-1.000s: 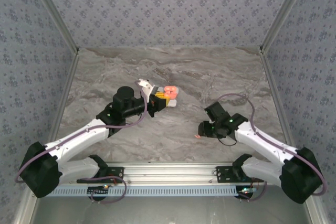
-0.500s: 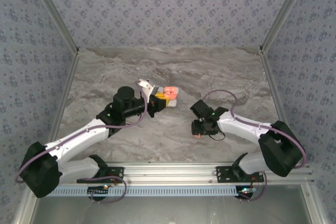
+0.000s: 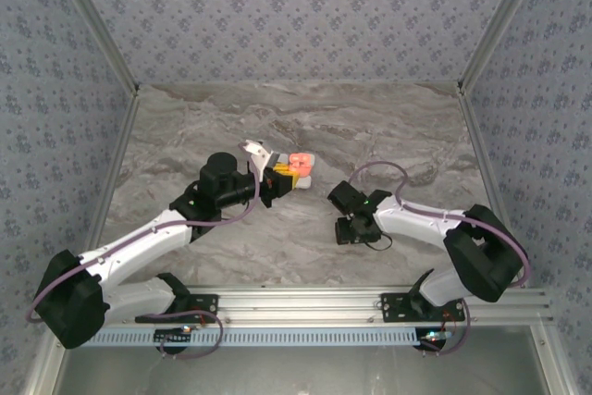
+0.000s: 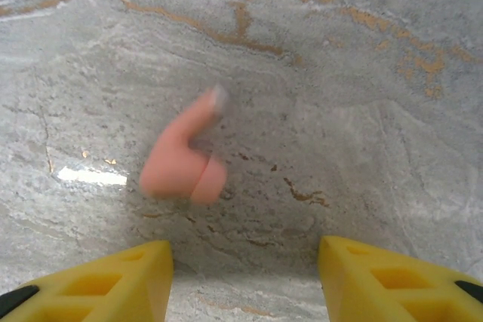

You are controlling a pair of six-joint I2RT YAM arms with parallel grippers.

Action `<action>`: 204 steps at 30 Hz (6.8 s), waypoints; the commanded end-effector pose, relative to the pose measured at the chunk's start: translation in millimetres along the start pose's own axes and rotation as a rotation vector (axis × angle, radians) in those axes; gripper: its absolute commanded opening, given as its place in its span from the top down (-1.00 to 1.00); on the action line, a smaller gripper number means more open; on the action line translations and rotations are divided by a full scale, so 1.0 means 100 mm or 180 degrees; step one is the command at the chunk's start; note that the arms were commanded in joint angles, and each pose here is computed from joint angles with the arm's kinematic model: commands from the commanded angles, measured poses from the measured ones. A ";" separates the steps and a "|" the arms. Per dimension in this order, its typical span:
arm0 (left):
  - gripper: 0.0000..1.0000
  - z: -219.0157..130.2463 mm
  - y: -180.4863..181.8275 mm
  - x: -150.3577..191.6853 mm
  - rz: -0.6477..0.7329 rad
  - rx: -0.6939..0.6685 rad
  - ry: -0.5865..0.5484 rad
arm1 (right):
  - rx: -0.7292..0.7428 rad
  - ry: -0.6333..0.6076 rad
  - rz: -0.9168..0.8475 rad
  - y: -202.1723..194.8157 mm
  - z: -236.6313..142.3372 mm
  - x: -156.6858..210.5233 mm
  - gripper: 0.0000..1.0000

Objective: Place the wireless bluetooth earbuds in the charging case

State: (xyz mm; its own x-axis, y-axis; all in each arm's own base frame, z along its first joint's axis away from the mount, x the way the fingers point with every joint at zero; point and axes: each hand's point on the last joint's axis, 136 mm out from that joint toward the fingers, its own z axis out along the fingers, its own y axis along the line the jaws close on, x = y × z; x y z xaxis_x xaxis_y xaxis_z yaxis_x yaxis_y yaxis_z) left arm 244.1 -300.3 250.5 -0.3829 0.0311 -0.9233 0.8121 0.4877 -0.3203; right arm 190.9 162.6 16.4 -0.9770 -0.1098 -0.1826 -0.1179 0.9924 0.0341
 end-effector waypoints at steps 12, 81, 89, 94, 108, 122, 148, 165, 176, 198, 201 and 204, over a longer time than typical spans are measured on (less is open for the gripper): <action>1.00 -0.08 -0.07 -0.24 0.0125 -0.0012 -0.0178 | -0.0342 -0.0325 -0.0298 0.14 -0.46 -0.37 -0.16; 1.00 -0.11 -0.03 -0.21 0.0105 -0.0109 -0.0124 | -0.0086 0.0381 -0.0854 0.16 0.02 -0.33 0.04; 1.00 -0.11 -0.02 -0.20 0.0112 -0.0117 -0.0115 | -0.0074 0.0433 -0.0899 0.20 0.11 -0.29 0.21; 1.00 -0.11 -0.02 -0.21 0.0119 -0.0125 -0.0115 | -0.0094 0.0435 -0.0904 0.22 0.12 -0.30 0.37; 1.00 -0.04 -0.05 -0.24 0.0093 -0.0033 -0.0115 | -0.0158 -0.0443 -0.0754 0.12 -0.73 -0.69 0.44; 1.00 0.13 -0.23 -0.43 0.0038 0.0376 -0.0263 | -0.0975 -0.2568 -0.0694 0.37 -2.70 -1.61 0.46; 1.00 0.21 -0.29 -0.46 0.0066 0.0442 -0.0302 | -0.1015 -0.2261 -0.0936 0.76 -2.39 -1.51 0.47; 1.00 0.21 -0.29 -0.47 0.0073 0.0420 -0.0320 | -0.1219 -0.2052 -0.0849 0.84 -2.28 -1.39 0.42; 1.00 0.21 -0.28 -0.48 0.0082 0.0420 -0.0337 | -0.1430 -0.1927 -0.0661 0.85 -2.36 -1.35 0.24; 1.00 0.16 -0.43 -0.75 0.0243 0.0614 -0.0658 | -0.2731 -0.2517 -0.0371 0.45 -3.14 -1.53 -0.67; 1.00 0.13 -0.51 -0.89 0.0421 0.0679 -0.0737 | -0.2828 -0.2536 -0.0477 0.43 -3.25 -1.54 -0.62; 1.00 0.08 -0.61 -1.05 0.0694 0.0738 -0.0803 | -0.2729 -0.2696 -0.0649 0.38 -3.48 -1.58 -0.47</action>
State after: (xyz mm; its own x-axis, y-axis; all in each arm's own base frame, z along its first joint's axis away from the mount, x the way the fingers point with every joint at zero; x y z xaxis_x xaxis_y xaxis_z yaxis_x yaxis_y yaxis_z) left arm 246.8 -338.1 317.3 -0.2486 -0.0706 -0.9660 0.9070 0.3331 -0.2578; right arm 289.5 194.0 349.5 -0.6137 0.1572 -0.7737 -0.5409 0.6301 0.5571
